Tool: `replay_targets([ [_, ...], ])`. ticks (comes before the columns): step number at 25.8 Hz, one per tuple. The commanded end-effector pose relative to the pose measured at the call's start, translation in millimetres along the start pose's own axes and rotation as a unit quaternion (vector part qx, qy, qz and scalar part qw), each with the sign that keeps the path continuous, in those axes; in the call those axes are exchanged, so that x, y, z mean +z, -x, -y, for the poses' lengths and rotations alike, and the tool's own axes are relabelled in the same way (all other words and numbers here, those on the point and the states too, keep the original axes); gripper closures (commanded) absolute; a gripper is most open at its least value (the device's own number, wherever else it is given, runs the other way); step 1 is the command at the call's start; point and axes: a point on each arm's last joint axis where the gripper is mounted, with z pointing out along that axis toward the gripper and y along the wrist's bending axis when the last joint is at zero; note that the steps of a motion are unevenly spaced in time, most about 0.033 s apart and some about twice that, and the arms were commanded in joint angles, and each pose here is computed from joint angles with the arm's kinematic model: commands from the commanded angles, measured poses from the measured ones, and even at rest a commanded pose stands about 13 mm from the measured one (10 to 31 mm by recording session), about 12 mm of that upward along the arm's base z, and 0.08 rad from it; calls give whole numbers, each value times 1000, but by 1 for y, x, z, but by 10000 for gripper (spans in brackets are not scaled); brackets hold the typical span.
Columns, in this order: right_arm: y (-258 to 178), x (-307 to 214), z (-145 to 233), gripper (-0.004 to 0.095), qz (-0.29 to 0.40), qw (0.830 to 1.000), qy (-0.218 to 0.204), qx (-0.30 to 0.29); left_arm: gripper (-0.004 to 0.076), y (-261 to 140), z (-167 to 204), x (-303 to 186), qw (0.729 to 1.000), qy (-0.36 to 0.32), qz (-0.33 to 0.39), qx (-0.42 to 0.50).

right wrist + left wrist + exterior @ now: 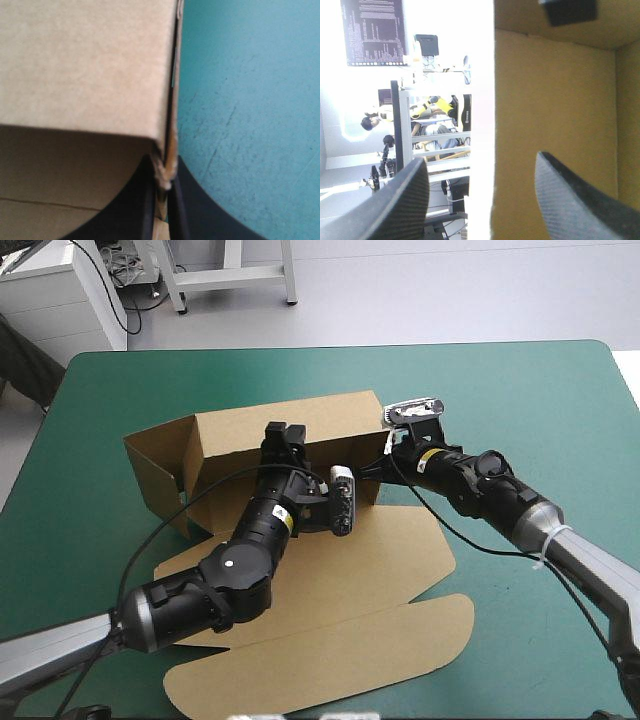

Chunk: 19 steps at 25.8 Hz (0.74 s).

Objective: Fold the box

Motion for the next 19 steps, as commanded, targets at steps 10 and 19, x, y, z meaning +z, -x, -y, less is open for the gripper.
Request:
replay_targets([
  [10,46,-64,-1,925,-27,999,-32,-26,362,-40,-72,-20,990,76,43,-110],
  [19,73,-85,26,927,-65,992,-107,-23,639,-132,-128,-3,905,87,-19,-416],
])
